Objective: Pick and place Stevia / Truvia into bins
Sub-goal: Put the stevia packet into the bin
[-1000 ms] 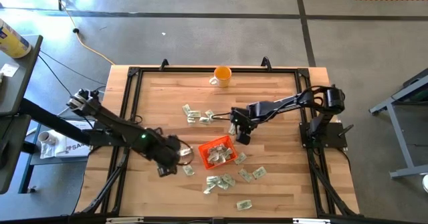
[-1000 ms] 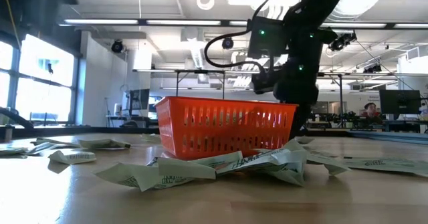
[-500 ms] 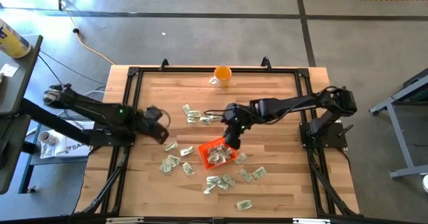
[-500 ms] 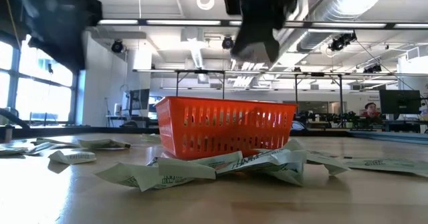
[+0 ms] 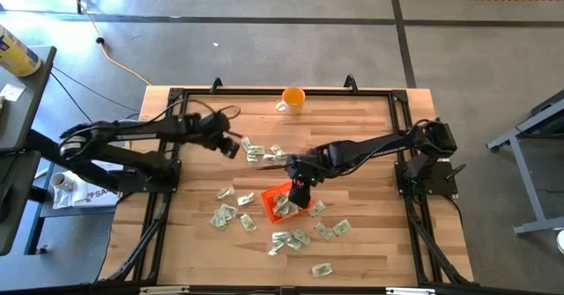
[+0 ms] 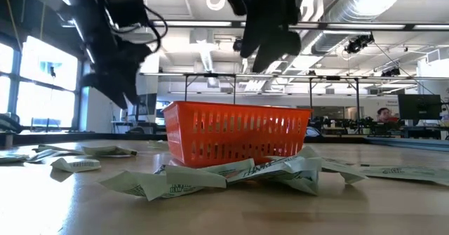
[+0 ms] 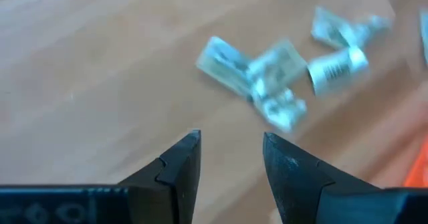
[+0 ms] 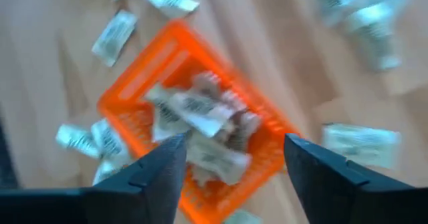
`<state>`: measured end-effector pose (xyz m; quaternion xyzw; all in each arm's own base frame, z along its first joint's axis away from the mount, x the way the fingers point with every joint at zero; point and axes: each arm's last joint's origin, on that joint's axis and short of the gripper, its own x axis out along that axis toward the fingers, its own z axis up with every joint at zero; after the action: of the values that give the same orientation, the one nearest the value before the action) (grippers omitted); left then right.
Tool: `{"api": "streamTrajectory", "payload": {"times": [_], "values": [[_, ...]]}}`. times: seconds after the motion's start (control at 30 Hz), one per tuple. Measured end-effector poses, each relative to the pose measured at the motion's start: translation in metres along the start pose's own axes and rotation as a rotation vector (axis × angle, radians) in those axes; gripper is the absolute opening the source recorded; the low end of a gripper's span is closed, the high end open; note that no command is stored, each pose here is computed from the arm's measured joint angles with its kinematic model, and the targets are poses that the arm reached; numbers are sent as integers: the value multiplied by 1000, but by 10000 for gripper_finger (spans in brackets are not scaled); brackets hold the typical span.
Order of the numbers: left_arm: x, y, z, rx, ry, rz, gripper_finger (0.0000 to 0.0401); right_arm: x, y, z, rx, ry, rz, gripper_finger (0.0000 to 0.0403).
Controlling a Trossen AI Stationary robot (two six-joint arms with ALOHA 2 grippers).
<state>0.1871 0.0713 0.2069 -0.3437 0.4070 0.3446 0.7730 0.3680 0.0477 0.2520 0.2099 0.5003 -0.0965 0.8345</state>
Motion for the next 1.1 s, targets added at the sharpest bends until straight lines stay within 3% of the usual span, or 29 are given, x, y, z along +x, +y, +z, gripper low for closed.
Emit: {"api": "streamTrajectory", "payload": {"times": [0.17,0.27,0.33,0.4,0.5,0.67,0.7,0.77,0.93,1.0,1.1], "values": [[33,9,21,-225,35,-22,196,-17,2,-1,33,-27,-143,256],[48,6,27,-213,39,-78,196,-19,5,-3,39,-35,-178,256],[53,-1,27,-48,35,-137,195,-19,6,-6,31,-23,-187,257],[52,-11,24,202,36,-156,194,-19,7,-10,18,-8,-198,257],[47,-20,20,509,39,-80,196,-19,9,-15,0,10,-227,257],[42,-21,32,742,-19,62,213,-21,10,-23,-58,28,-313,257],[44,-18,35,737,1,78,217,-21,10,-24,-65,29,-325,257],[48,-11,43,612,61,109,222,-22,9,-25,-75,31,-342,257],[64,-1,64,-9,212,109,221,-22,8,-25,-79,19,-365,257],[72,-5,68,-104,232,80,215,-22,7,-23,-77,9,-379,257],[82,-13,63,-140,268,101,205,-22,5,-22,-93,1,-395,257]]}}
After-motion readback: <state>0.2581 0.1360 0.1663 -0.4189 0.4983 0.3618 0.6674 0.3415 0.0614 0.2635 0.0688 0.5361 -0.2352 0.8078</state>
